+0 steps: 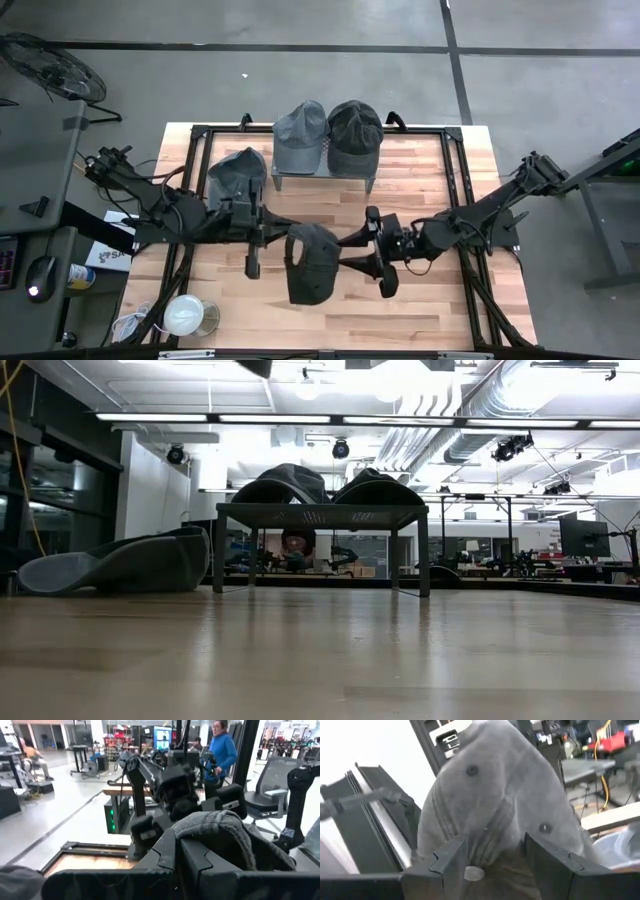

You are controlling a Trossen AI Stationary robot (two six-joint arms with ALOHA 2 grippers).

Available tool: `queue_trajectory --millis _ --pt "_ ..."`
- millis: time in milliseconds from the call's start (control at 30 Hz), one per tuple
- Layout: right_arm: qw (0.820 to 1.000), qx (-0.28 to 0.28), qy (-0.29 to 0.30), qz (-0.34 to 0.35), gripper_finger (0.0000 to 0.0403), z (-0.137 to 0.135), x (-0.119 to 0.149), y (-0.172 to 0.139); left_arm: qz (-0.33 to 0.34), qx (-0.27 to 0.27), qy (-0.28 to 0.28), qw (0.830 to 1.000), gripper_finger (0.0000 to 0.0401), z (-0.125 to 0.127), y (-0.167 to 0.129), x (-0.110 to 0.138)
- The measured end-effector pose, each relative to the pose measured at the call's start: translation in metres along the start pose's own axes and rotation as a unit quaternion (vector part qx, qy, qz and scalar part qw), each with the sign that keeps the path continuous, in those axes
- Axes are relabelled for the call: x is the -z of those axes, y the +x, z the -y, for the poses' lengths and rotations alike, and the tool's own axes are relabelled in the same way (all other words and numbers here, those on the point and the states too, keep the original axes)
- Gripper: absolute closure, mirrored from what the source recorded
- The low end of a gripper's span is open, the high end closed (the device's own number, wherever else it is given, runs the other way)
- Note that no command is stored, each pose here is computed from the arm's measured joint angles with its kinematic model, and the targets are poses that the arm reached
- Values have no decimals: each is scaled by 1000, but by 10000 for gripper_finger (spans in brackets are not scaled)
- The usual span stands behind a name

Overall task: Pick & Place hat
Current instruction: Stack the black cap on top of the black cap on the shelf

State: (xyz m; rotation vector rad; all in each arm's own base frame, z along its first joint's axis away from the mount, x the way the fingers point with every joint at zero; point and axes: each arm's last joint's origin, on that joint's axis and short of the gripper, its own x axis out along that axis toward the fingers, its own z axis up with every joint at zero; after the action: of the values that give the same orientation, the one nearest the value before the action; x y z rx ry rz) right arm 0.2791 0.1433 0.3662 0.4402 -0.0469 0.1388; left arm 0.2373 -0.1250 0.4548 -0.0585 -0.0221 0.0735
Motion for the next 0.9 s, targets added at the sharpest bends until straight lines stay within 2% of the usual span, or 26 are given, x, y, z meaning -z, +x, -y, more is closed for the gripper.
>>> queue_trajectory --millis 200,367,533,900 --pt "997 2 83 1 212 2 -1 1 7 -4 4 1000 401 -8 7 -1" --pt "993 9 117 1 212 9 -3 4 8 3 4 1000 401 -17 13 -2" --pt "990 17 142 3 212 14 -5 5 12 1 2 1000 401 -23 16 -3" --pt "990 13 140 -20 212 15 -1 5 28 15 1 1000 401 -32 25 -5"
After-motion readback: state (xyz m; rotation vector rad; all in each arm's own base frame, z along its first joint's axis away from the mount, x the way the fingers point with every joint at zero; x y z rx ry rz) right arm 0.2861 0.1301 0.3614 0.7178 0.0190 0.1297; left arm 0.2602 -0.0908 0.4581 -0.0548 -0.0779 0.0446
